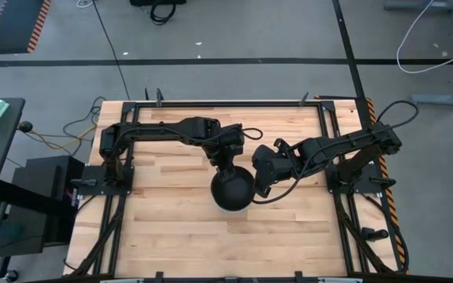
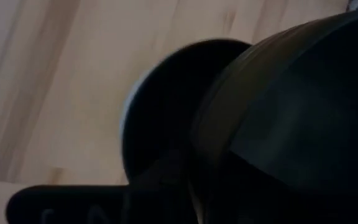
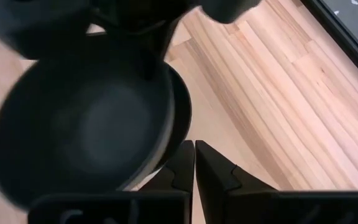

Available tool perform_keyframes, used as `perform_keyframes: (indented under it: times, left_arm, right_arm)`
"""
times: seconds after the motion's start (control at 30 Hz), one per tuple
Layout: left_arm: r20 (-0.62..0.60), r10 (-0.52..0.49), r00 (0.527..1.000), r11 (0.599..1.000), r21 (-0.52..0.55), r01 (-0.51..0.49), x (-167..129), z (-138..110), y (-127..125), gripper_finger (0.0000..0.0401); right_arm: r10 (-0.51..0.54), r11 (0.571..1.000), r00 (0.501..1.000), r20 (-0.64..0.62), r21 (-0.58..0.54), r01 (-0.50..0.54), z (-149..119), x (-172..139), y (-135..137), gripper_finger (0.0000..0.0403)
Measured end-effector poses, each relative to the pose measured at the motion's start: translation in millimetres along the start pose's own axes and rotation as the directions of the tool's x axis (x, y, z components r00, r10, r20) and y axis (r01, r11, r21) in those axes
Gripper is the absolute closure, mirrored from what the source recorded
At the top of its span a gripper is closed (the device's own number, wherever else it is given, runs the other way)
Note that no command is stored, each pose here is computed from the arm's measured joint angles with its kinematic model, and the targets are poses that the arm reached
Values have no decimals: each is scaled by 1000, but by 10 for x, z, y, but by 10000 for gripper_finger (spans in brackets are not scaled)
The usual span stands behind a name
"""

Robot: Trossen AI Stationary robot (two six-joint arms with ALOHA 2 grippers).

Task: Nest bowls inside each other
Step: Stack the black bowl on the stacked black bowl

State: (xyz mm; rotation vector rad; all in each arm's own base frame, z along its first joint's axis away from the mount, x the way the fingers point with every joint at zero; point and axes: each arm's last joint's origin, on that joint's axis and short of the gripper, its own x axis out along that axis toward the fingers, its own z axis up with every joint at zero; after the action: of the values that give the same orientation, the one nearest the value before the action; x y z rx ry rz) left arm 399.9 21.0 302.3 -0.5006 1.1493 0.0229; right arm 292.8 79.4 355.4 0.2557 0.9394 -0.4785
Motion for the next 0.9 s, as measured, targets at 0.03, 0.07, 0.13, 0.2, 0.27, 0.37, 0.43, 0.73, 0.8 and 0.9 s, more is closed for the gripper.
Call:
perform_keyframes:
  times: [0.03,0.07,0.13,0.2,0.27,0.37,0.43,0.73,0.8,0.9]
  left_arm:
    - [-4,-1,1000,1000,1,1,-13,-3,-13,344]
    - [-8,-1,1000,1000,2,1,-23,-7,-26,342]
    - [-17,2,1000,1000,-9,-2,-34,-17,-23,338]
    - [-26,8,1000,1000,-17,-8,-36,-22,-9,333]
    - [-34,13,999,1000,-26,-14,-42,-26,12,329]
    - [-32,16,999,999,-31,-17,-45,-20,25,322]
    - [-30,19,999,999,-35,-20,-50,-16,39,318]
    - [-32,21,999,999,-38,-22,-50,-17,42,305]
    - [-31,22,999,999,-48,-23,-54,-12,55,306]
    - [-27,25,999,998,-60,-27,-63,-1,87,306]
  right_arm:
    - [0,1000,1000,0,0,0,0,0,0,380]
    - [0,1000,1000,0,0,0,0,0,0,380]
    - [0,1000,1000,0,0,0,0,0,0,382]
    - [0,1000,1000,0,0,0,0,0,0,384]
    - [0,1000,1000,0,1,0,0,0,0,385]
    - [0,1000,1000,0,1,0,0,0,0,387]
    - [0,1000,1000,0,1,0,0,0,0,387]
    - [0,1000,1000,0,1,0,0,0,0,388]
    - [0,1000,1000,0,1,0,0,0,0,387]
    - [0,1000,1000,0,1,0,0,0,0,387]
